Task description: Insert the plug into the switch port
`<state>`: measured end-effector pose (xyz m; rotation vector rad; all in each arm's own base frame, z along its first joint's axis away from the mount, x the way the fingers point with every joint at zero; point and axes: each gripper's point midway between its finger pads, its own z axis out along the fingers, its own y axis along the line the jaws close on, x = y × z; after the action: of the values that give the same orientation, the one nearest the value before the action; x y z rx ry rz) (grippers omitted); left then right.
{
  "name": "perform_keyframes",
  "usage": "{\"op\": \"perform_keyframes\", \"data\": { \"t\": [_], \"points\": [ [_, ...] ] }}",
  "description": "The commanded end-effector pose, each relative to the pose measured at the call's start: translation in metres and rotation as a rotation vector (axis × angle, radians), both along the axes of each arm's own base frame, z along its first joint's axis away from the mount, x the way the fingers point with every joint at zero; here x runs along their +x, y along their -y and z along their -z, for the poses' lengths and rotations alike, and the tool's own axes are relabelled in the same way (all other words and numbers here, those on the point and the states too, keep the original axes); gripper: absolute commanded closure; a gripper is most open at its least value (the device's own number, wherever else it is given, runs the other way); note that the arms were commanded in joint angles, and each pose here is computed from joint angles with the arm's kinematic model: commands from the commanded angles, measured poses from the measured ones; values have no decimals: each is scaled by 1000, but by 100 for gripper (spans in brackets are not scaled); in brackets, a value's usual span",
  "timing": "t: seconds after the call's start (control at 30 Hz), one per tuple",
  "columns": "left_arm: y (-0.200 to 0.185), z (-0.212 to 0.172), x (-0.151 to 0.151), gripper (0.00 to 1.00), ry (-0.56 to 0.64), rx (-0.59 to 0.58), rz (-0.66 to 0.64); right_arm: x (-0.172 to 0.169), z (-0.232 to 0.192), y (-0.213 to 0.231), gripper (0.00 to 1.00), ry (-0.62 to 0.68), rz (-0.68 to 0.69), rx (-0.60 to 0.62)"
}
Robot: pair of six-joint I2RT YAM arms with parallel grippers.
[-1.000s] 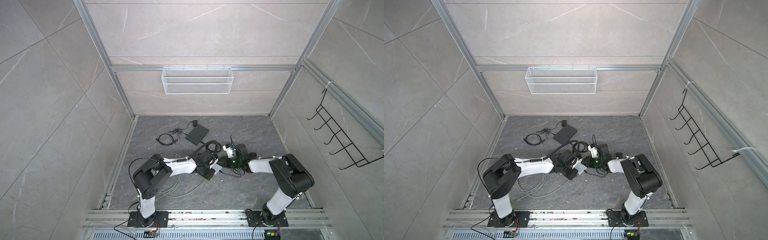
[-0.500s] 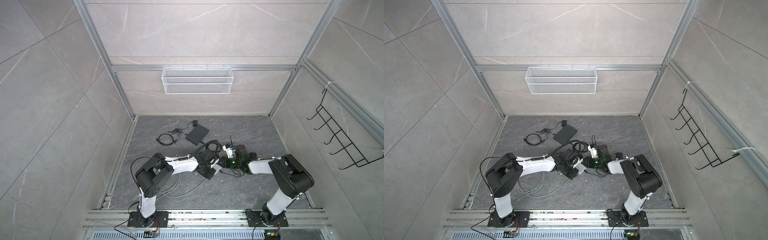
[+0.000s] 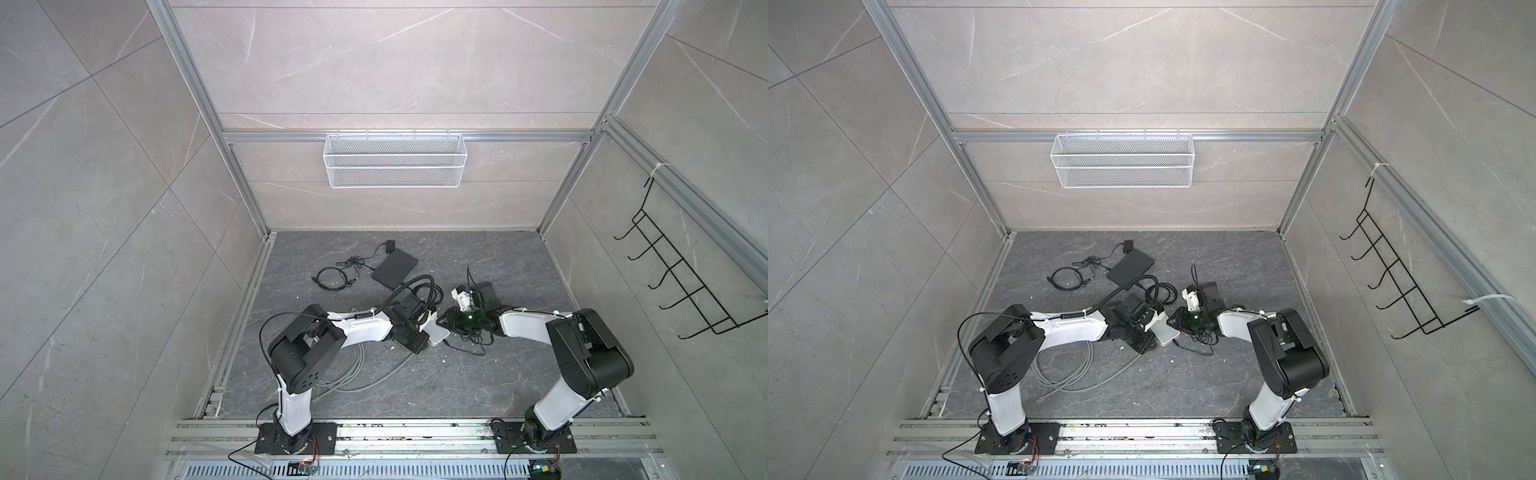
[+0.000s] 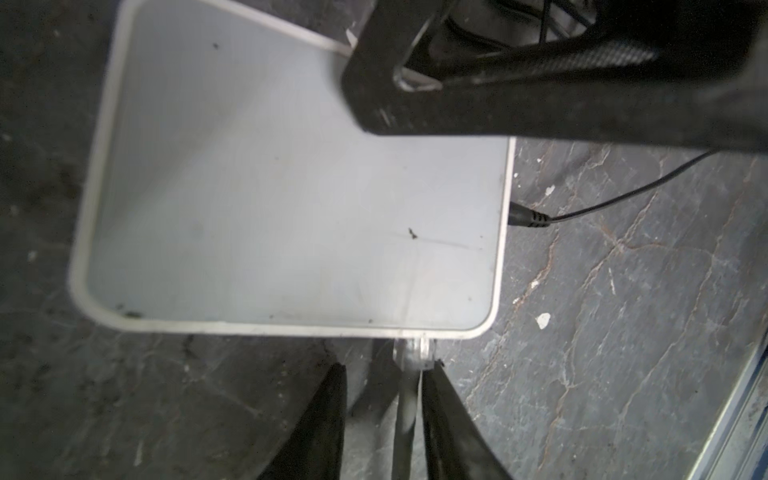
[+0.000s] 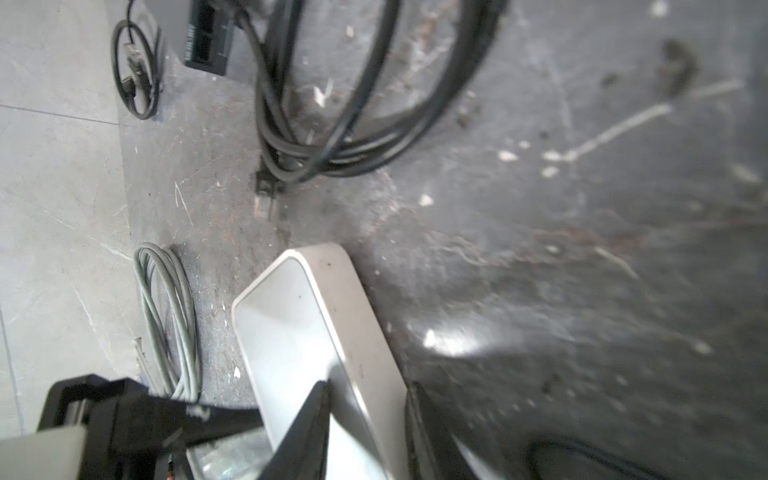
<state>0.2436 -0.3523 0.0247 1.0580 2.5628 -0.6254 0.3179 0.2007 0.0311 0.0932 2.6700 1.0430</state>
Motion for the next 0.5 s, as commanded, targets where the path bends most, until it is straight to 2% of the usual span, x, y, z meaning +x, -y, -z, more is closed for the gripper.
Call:
{"op": "perform_keyframes", "data": {
  "t": [0.0, 0.2, 0.37, 0.47],
  "points": [
    [-11, -8, 3, 58, 30, 2, 3, -7, 1, 7, 66, -114, 17, 9],
    [-31, -13, -18, 53, 4, 18, 23, 9, -14, 9, 66, -83, 10, -14],
    [-18, -14, -21, 50, 8, -34, 19, 2, -16, 0, 64, -61, -97, 20],
    [-7, -13, -19, 50, 18, -49, 17, -2, -9, 2, 63, -66, -151, -17]
  ]
}}
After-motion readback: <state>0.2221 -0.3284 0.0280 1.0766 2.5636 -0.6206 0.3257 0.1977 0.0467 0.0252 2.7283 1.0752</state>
